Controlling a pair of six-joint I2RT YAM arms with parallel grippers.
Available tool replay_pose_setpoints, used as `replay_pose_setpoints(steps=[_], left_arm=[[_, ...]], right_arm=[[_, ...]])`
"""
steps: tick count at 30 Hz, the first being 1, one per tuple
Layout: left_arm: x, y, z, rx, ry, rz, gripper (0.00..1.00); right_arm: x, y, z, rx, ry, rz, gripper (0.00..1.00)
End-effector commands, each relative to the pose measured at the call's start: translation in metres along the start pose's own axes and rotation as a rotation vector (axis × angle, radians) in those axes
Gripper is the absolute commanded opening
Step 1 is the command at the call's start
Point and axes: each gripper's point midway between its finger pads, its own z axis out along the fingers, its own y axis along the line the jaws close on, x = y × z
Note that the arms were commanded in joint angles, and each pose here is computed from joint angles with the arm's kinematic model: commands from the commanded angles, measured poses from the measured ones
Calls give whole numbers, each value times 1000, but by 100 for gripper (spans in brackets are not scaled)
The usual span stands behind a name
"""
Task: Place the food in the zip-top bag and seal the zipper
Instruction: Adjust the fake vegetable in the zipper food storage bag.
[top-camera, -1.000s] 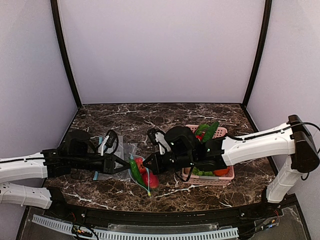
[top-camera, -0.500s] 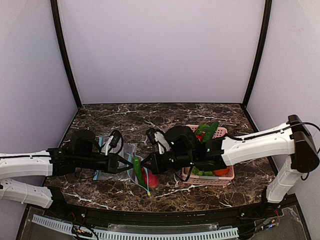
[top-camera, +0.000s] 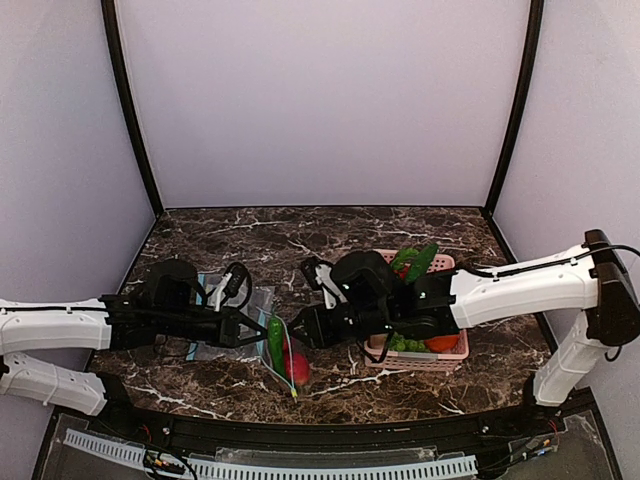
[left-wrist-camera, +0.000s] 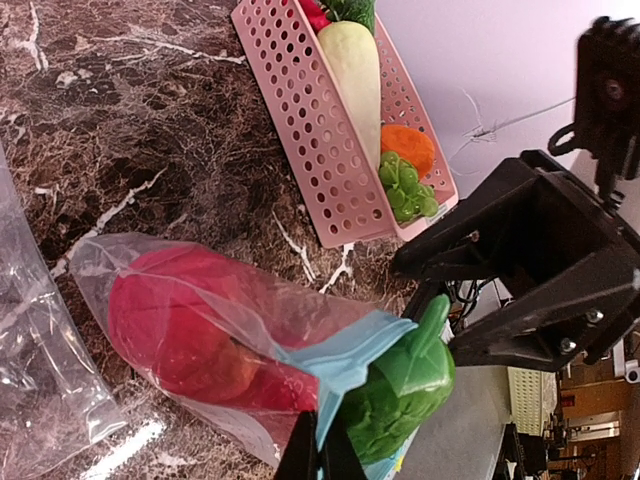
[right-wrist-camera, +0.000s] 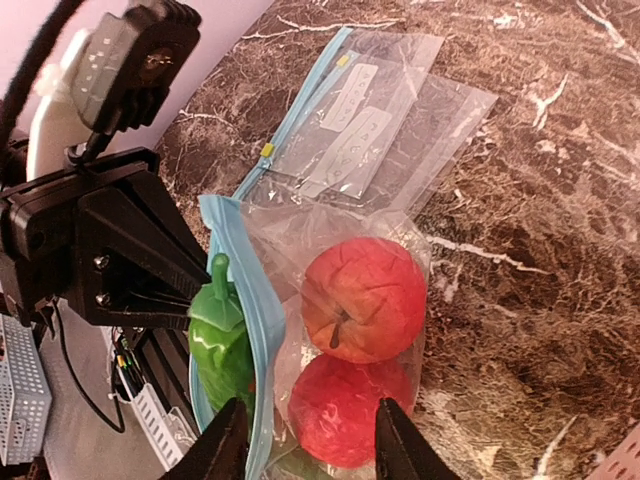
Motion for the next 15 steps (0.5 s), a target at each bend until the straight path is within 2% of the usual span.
replay_pose_setpoints(steps=[1,3,7,15], left_arm=[[-13,-8,-2,-13,-8,1,1],[-13,-6,-1,-28,-4,-2,1],[-12,-5,-1,-32,2,-7,1],[-11,-6,-1,-26,7,-8,1]], right_arm=[[-22,29,-34,-10,-66,-49,45],[-21,37,-39,-21,-72,-51,44],[-19,54,-36,-57,-64,-52,33],[-22,51,-5,31,-44,-40,32]])
